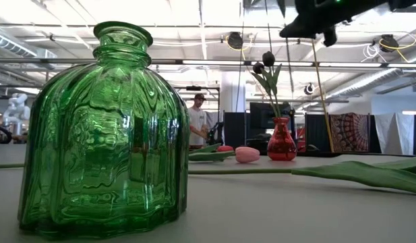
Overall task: Sort flowers into vase by color
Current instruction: Put the black tulip into the red vase
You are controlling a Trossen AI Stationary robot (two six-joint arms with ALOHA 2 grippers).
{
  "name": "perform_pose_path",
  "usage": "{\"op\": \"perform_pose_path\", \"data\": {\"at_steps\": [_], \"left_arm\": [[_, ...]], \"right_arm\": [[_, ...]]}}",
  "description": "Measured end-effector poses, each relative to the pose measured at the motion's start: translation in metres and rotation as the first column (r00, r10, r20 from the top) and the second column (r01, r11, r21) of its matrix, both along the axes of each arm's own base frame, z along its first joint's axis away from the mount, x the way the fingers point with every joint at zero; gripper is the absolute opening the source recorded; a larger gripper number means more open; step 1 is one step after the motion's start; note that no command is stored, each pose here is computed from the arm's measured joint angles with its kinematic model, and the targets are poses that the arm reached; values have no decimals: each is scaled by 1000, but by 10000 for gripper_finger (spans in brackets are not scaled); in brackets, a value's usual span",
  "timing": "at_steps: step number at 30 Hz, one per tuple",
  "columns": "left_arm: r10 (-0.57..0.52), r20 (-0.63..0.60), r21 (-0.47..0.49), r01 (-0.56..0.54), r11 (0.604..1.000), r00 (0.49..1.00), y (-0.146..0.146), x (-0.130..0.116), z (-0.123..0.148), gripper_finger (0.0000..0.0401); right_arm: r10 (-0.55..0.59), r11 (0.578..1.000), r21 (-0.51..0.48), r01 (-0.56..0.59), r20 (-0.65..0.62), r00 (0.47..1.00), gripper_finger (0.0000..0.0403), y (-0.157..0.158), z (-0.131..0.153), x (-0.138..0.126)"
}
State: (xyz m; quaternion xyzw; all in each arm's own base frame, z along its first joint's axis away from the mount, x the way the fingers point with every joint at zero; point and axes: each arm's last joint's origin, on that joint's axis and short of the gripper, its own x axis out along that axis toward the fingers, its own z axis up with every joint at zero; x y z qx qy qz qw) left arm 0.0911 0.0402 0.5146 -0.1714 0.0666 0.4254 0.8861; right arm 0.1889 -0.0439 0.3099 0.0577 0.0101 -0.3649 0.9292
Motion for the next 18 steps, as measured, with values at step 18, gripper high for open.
{"op": "perform_pose_path", "data": {"at_steps": [18], "left_arm": [[0,-9,-1,0,1000,1000,1,3,-1,102]], "right_arm": [[-19,999,37,23,-92,996,0,-38,-31,33]]}}
